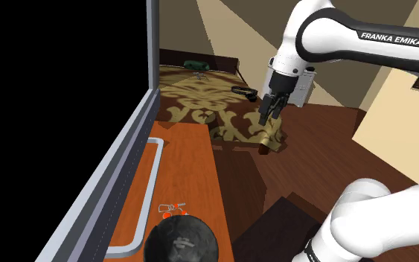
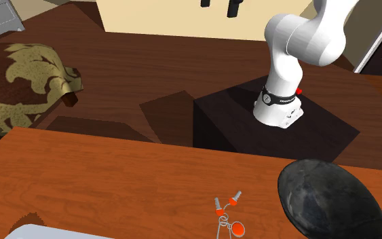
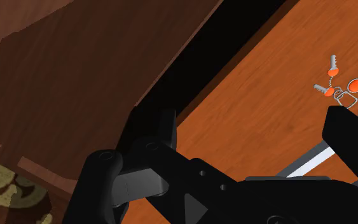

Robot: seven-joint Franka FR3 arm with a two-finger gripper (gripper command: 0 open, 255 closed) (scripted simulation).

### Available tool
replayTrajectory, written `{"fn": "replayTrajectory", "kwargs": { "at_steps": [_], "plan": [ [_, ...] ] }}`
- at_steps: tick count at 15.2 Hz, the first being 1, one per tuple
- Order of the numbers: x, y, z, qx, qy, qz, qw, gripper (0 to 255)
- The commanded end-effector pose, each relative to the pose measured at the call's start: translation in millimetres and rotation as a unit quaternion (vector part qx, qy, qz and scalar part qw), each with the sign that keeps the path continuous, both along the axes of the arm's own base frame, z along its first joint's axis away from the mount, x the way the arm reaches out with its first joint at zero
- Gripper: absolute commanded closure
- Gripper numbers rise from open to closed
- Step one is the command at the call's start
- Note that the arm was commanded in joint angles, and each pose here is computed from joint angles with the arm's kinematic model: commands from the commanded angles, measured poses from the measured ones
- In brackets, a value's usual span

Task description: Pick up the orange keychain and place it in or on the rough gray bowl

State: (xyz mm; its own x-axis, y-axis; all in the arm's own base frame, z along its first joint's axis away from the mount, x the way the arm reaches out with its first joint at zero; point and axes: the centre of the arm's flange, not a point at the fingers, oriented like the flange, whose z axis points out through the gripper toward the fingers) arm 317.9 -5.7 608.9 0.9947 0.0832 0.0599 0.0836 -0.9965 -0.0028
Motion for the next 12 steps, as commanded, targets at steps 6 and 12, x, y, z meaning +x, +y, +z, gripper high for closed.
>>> {"fn": "replayTrajectory", "kwargs": {
  "at_steps": [6, 12],
  "plan": [
    [23, 38, -49, -0.002, 0.004, 0.038, 0.9993, 0],
    [47, 86, -108, -0.004, 0.008, 0.084, 0.9964, 0]
  ]
}}
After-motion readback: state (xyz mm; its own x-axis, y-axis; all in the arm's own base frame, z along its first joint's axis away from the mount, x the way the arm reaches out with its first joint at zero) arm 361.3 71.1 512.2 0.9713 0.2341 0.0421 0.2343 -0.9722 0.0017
